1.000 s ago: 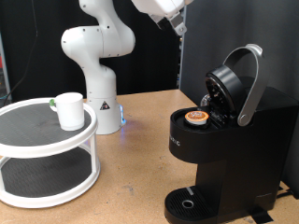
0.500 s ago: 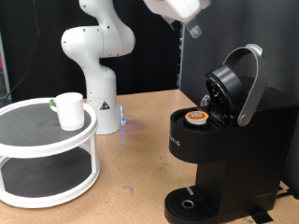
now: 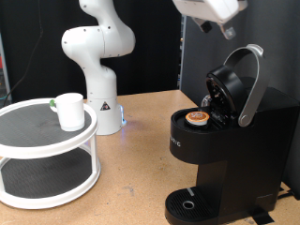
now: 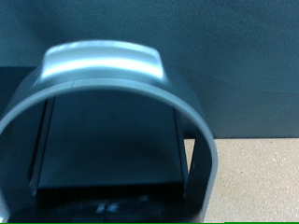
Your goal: Make a cup of coffee with the keurig machine
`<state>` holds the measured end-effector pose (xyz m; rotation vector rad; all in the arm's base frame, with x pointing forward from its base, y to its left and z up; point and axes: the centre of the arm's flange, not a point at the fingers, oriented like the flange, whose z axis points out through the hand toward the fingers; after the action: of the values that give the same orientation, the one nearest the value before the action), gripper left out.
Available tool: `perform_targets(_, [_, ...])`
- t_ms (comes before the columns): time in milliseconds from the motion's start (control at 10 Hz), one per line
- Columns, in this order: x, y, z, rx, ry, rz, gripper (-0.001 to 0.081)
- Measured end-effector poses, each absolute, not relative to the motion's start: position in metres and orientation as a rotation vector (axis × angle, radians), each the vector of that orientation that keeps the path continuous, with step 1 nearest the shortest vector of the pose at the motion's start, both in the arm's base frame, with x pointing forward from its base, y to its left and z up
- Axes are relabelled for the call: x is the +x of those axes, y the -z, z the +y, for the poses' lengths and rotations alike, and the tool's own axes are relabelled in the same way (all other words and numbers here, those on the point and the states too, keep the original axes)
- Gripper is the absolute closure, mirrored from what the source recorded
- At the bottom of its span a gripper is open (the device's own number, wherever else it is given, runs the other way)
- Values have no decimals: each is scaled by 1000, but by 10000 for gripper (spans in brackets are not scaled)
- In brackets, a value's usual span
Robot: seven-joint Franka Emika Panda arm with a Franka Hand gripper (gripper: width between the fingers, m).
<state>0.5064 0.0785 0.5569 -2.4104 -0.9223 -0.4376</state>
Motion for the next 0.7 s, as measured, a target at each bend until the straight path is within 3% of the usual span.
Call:
perform_targets(500, [507, -552, 135, -2423, 413, -939, 15])
perform_targets(600, [506, -552, 144, -2429, 407, -943, 186])
perform_targets(700, [505, -551, 152, -2432, 405, -950, 186])
